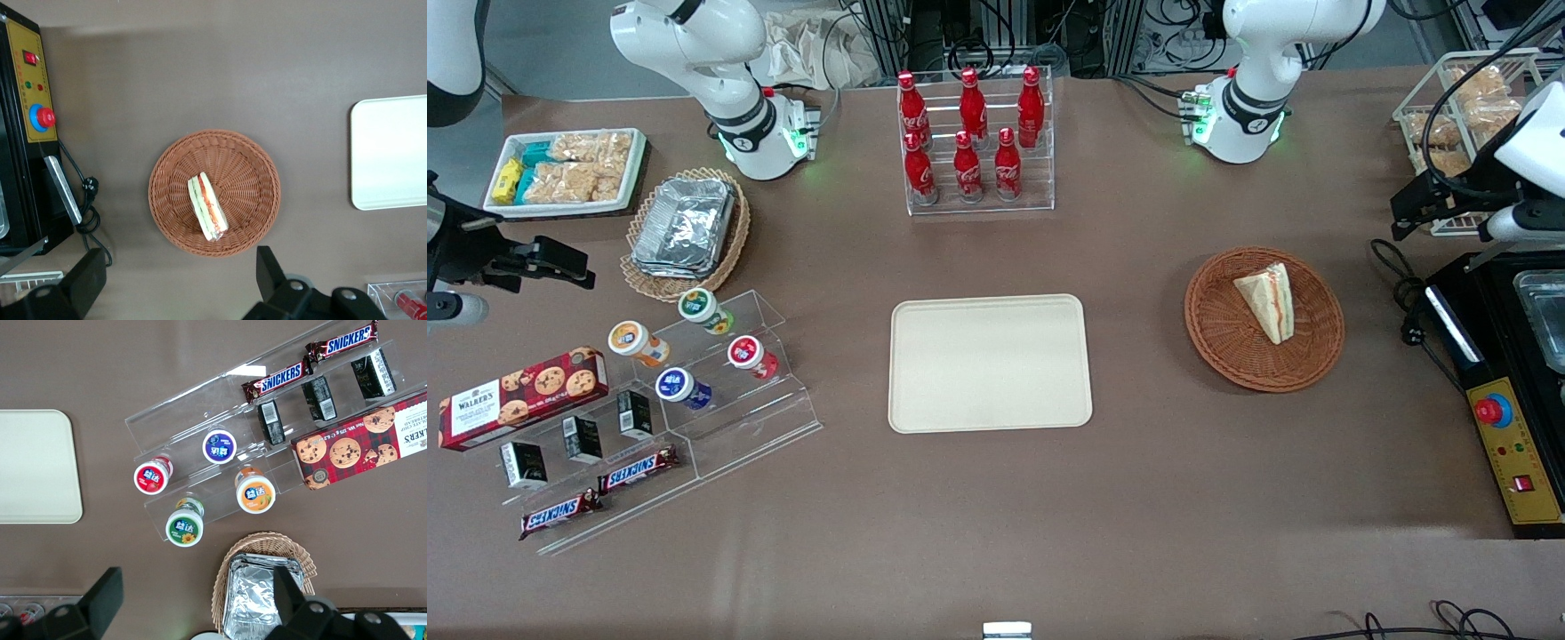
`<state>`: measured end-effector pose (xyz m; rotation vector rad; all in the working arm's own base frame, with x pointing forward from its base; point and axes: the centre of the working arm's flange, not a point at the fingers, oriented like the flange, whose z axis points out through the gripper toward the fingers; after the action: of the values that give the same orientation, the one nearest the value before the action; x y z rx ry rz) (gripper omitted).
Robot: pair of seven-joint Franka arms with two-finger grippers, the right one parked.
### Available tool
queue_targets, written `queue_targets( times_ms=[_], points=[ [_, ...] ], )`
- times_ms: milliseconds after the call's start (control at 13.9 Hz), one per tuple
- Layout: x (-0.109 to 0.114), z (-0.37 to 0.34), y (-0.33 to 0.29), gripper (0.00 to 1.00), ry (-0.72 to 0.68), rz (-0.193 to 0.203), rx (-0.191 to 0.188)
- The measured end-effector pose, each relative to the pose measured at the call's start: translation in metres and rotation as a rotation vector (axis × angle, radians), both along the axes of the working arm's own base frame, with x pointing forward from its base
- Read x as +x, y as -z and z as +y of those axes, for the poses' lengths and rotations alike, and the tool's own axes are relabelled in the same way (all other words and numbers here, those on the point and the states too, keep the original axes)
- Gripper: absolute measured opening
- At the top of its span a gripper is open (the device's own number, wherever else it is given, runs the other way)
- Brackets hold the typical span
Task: Place sandwich from basket to tray
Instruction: 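Move the left gripper over the wrapped sandwich in the wicker basket, then lower the left gripper and close it on the wrapped sandwich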
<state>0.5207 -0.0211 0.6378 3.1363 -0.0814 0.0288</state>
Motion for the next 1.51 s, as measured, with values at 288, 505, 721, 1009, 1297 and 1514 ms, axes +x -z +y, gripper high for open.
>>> queue_targets(
  times_ms=[288, 505, 721, 1009, 1297, 1514],
  points=[
    [0.004, 0.002, 0.011, 1.00, -0.039, 0.034, 0.003],
    [0.007, -0.001, 0.032, 1.00, -0.322, 0.079, 0.012],
    [0.000, -0.001, 0.084, 1.00, -0.440, 0.095, 0.020],
    [-0.030, 0.004, 0.178, 1.00, -0.677, 0.061, 0.007],
    [-0.041, 0.004, 0.252, 1.00, -0.830, 0.058, -0.032],
    [-0.049, 0.005, 0.294, 1.00, -0.863, 0.071, -0.034]
  ],
)
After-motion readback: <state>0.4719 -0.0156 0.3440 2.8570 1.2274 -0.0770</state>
